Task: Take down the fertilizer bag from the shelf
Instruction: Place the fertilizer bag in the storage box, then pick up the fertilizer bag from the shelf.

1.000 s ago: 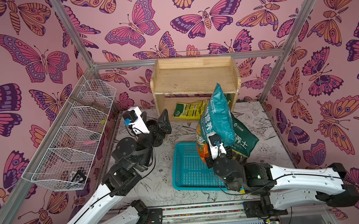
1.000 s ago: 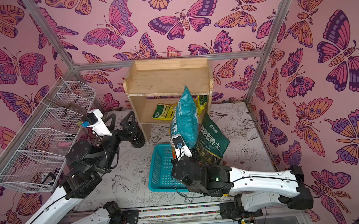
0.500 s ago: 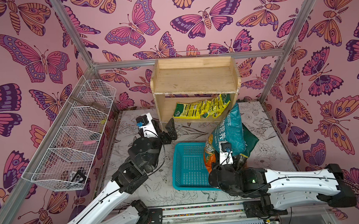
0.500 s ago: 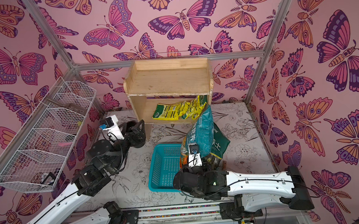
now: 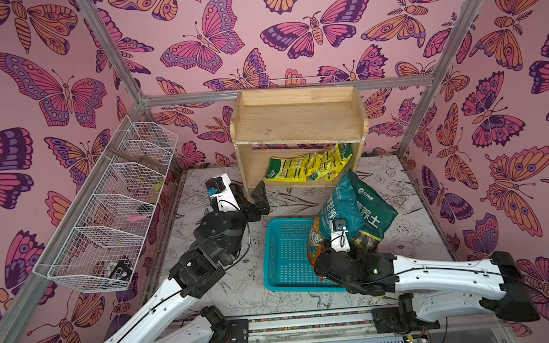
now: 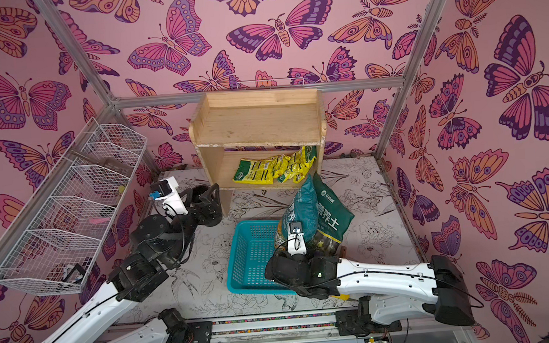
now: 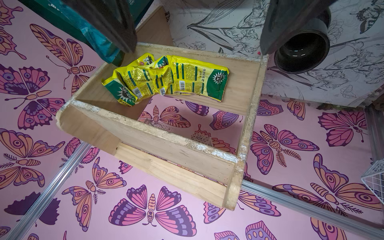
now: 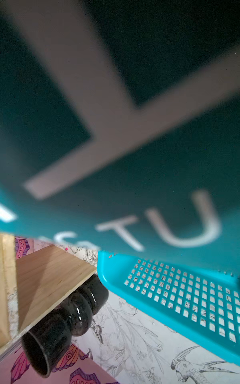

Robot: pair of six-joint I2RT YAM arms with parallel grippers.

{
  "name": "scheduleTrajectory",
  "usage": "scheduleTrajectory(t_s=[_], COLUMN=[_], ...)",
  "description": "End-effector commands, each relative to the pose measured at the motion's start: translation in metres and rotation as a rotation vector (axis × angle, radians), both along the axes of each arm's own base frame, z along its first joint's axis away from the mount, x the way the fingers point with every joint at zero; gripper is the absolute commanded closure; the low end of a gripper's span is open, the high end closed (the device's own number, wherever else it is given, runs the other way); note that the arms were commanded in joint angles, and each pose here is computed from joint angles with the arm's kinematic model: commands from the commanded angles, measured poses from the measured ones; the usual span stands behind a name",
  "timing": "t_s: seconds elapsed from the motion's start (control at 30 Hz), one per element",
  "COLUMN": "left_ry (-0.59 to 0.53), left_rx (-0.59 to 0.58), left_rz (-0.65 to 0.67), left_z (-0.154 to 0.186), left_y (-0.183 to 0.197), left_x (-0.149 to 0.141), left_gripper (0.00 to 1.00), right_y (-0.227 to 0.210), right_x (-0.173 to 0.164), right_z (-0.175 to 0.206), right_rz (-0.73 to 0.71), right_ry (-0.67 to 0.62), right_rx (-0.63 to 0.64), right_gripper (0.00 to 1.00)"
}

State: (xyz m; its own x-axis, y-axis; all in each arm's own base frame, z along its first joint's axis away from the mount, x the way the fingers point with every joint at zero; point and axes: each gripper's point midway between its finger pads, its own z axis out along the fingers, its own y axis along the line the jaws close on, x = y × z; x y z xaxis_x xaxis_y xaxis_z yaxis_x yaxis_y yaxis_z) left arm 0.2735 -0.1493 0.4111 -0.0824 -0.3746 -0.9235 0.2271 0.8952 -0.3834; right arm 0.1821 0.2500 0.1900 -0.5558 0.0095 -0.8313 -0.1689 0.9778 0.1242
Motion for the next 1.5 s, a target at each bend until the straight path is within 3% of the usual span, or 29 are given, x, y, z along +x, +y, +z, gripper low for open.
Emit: scheduleTrajectory(t_s=[0.0,0.13,0.27,0.47,0.63,0.77,0.9,1.07,1.2,1.47], left_ry=[0.0,-0.003,-0.001,-0.002,0.035,0.139,0.257,0.33,0.374,0.386], left_rx=[-0.005,0.002,0.008,0.034,0.153,0.286,0.324,0.426,0.55,0.654], left_rz=[0.01,0.015,0.011,0.008,0.011,-0.011,-0.091,-0.214,-0.311,-0.427], left_z=[0.0,0.001,0.001,0.001,-0.005,-0.032,-0.063,-0.091,-0.115,-0.144], left_y=[0.005,0.005,0.003,0.0,-0.006,-0.013,-0.018,-0.029,-0.044,-0.073], left_x=[-0.001,-0.001,0.001,0.003,0.011,0.025,0.041,0.052,0.055,0.072], left_gripper=[0.01,0.01,0.01,0.01,0.0,0.03,0.07,0.12,0.24,0.34], right_y=[-0.015,-0.021,-0.024,-0.022,-0.03,-0.036,-0.045,-0.046,-0.038,-0.025], right_x=[0.012,0.011,0.012,0.013,0.013,0.015,0.019,0.04,0.055,0.066], right_z=[0.023,0.026,0.033,0.066,0.104,0.134,0.161,0.159,0.148,0.173], right_rz=[-0.077,-0.09,-0.095,-0.08,-0.074,-0.064,-0.062,0.018,0.096,0.185], right_ry=[-0.056,-0.046,-0.061,-0.096,-0.137,-0.186,-0.232,-0.079,0.059,0.041], right_rx=[-0.016,-0.019,-0.005,0.062,0.106,0.099,0.087,0.17,0.268,0.367], right_gripper=[0.8,0.38,0.21,0.19,0.16,0.14,0.13,0.16,0.19,0.21])
